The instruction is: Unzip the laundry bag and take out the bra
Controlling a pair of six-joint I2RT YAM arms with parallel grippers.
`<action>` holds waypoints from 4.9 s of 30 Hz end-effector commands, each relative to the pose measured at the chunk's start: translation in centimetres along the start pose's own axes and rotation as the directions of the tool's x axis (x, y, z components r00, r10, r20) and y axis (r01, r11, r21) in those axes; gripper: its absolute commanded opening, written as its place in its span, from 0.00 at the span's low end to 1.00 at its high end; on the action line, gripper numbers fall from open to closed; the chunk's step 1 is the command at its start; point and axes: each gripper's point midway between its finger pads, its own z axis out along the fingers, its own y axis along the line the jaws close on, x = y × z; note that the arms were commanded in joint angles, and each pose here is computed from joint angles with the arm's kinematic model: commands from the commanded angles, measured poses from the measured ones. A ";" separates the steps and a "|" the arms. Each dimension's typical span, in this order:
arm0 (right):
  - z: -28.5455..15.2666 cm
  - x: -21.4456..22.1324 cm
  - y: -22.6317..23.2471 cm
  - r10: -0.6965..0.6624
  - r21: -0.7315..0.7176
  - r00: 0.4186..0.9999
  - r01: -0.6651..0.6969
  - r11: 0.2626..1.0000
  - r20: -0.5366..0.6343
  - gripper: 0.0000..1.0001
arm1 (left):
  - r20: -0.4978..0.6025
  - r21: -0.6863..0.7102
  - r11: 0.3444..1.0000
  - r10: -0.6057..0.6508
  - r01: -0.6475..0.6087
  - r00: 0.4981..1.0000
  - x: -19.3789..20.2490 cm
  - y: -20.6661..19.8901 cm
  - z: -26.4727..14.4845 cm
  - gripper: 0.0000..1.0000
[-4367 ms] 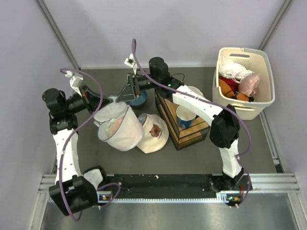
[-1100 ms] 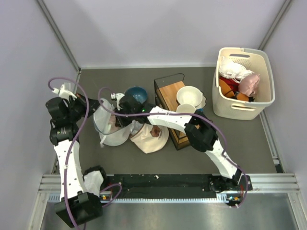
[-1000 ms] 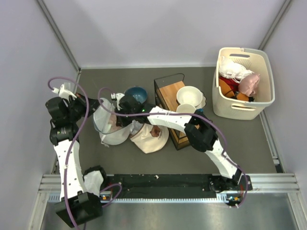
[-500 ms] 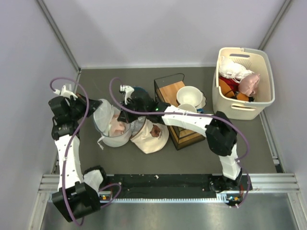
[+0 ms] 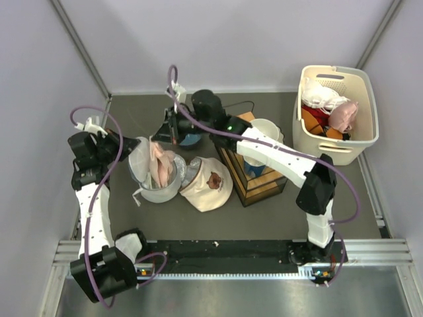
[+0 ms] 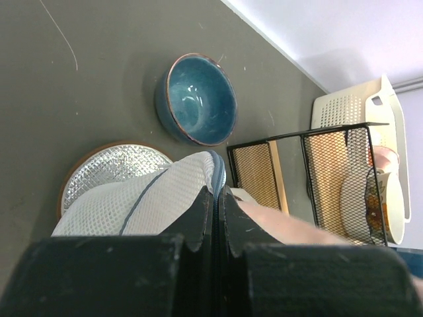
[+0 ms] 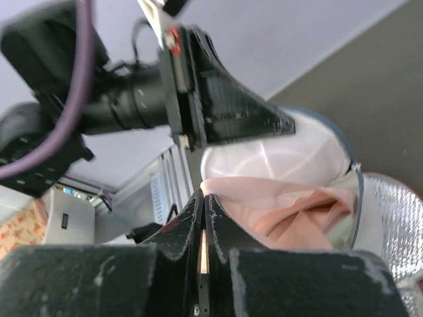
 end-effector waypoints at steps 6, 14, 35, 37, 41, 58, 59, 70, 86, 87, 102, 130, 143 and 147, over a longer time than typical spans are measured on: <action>-9.5 -14.6 9.0 -0.117 -0.141 0.950 0.163 0.976 0.288 0.00 | 0.081 0.124 0.992 0.014 -0.024 0.997 -4.4 -6.2 -1.9 0.00; -15.1 -22.5 9.6 -0.179 -0.046 0.856 0.229 0.972 0.485 0.00 | 0.099 0.182 0.983 0.003 -0.021 0.995 -6.8 -10.4 -0.6 0.00; -35.4 -32.5 -3.0 -0.310 0.389 0.582 -0.012 0.921 0.752 0.00 | 0.051 0.117 0.990 0.068 -0.074 0.996 -5.4 -9.1 1.9 0.00; -38.1 -32.2 -5.1 -0.333 0.445 0.565 -0.068 0.893 0.755 0.00 | 0.050 0.107 0.991 0.079 -0.084 0.996 -5.3 -9.0 1.6 0.00; -43.0 -31.4 -9.5 -0.346 0.508 0.539 -0.185 0.841 0.768 0.00 | 0.038 0.114 0.990 0.081 -0.084 0.996 -4.8 -9.0 1.4 0.00; -55.6 -19.3 -32.5 -0.248 0.628 0.584 -0.647 0.433 0.773 0.20 | 0.029 0.114 0.989 0.089 -0.092 0.996 -4.0 -8.8 0.8 0.00; -55.4 -18.5 -33.1 -0.210 0.625 0.598 -0.662 0.414 0.773 0.35 | 0.029 0.114 0.989 0.092 -0.095 0.995 -4.0 -8.8 0.8 0.00; -51.8 -20.5 -24.6 -0.303 0.707 0.660 -0.515 0.484 0.688 0.85 | 0.035 0.088 0.989 0.116 -0.119 0.993 -3.8 -8.5 0.2 0.00; -18.2 -8.8 -8.3 -0.129 0.396 0.958 0.017 0.918 0.258 0.55 | 0.033 0.074 0.988 0.132 -0.134 0.991 -3.6 -8.2 0.0 0.00; -16.9 -8.4 -7.2 -0.143 0.373 0.961 0.046 0.927 0.236 0.55 | 0.030 0.074 0.988 0.132 -0.134 0.991 -3.6 -8.1 0.1 0.00; -0.4 4.3 -3.7 -0.097 0.190 0.990 0.115 0.975 -0.104 0.63 | 0.015 0.096 0.987 0.128 -0.128 0.992 -3.0 -8.3 0.1 0.00; -0.1 2.1 -2.4 -0.124 0.194 0.991 0.134 0.972 -0.058 0.00 | -0.007 0.087 0.988 0.127 -0.126 0.992 -2.1 -7.2 0.6 0.00; -4.8 -3.4 2.0 -0.201 0.176 0.977 0.186 0.967 0.070 0.00 | -0.011 0.081 0.989 0.126 -0.125 0.992 -1.9 -6.8 0.7 0.00; -1.6 0.9 -1.0 -0.112 0.168 0.993 0.117 0.979 -0.037 0.13 | -0.004 0.089 0.988 0.129 -0.128 0.992 -2.1 -7.2 0.6 0.00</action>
